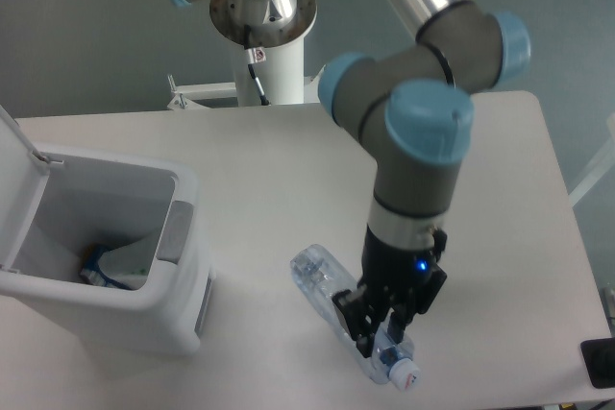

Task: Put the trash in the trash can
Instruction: 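Grasp the bottle near its cap and lift it, then carry the bottle over the open bin, then release the bottle into the bin and raise the gripper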

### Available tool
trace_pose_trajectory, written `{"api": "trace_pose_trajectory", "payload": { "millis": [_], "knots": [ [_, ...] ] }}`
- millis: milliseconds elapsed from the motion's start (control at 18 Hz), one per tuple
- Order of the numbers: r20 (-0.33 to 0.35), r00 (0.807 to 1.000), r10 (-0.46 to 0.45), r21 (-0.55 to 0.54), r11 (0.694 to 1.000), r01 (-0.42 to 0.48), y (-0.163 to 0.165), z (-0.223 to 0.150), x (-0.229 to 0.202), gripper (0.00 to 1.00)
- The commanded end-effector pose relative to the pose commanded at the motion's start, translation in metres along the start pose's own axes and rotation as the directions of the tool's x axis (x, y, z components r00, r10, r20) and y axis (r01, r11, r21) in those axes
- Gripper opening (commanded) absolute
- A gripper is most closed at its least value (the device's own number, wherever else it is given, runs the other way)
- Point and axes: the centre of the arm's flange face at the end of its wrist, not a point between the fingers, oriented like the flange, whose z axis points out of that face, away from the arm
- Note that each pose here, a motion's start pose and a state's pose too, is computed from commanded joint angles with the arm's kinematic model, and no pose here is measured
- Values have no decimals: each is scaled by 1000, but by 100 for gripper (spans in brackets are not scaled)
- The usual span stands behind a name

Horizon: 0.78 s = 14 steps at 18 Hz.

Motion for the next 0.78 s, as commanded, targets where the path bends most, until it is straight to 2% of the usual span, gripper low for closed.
{"api": "trace_pose_trajectory", "payload": {
  "millis": [222,389,500,611,778],
  "knots": [
    [-112,991,75,83,994,-66,1,-55,56,48],
    [-199,971,130,124,986,-107,8,-89,95,48],
    [-230,960,162,141,981,-132,14,-104,118,48],
    [-251,949,190,145,977,-157,23,-105,139,49],
    [-272,940,203,104,978,-181,43,-86,159,51]
  ]
}}
